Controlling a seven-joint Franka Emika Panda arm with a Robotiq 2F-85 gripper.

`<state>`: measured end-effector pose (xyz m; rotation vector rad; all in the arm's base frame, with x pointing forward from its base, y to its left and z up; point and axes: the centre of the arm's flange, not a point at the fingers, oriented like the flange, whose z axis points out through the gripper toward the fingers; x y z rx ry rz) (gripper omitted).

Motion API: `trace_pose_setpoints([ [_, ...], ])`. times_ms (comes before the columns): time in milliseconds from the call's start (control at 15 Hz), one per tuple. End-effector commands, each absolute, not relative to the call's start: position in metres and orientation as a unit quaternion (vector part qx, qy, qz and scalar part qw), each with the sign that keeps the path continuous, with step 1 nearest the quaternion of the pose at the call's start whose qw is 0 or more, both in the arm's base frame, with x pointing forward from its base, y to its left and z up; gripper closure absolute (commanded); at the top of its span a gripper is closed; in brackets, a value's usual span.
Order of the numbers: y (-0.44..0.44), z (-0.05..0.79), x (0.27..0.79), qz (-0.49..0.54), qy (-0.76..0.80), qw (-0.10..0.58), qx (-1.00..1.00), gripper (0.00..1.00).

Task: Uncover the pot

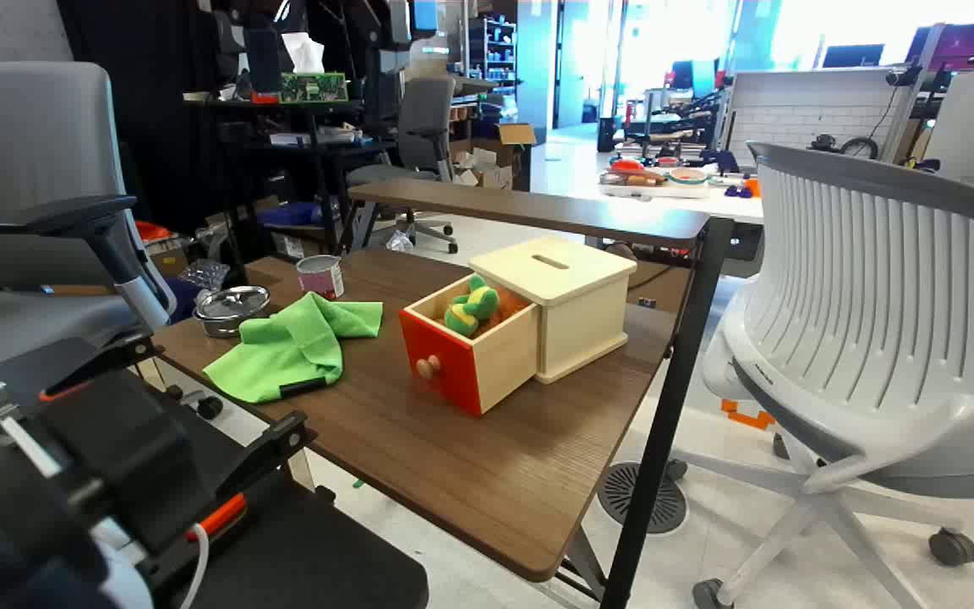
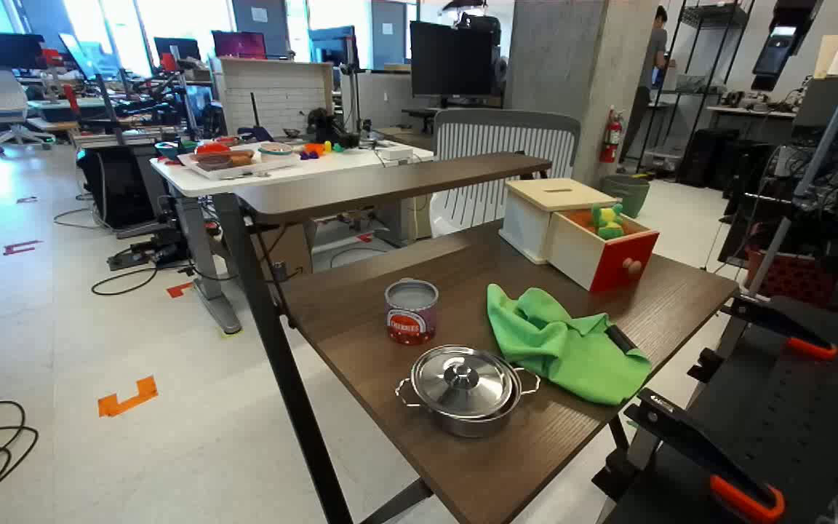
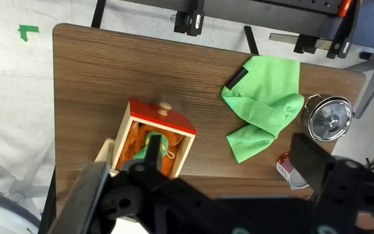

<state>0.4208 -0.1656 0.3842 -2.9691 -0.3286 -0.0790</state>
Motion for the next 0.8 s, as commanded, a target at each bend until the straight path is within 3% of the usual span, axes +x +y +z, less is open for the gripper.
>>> trace_pose_setpoints([
  [0, -0.166, 0.384, 0.421, -0.027, -0.110, 0.077, -0.991, 0.00],
  [733, -0.052, 0.307, 0.427, 0.005, -0.186, 0.043, -0.982, 0.00],
])
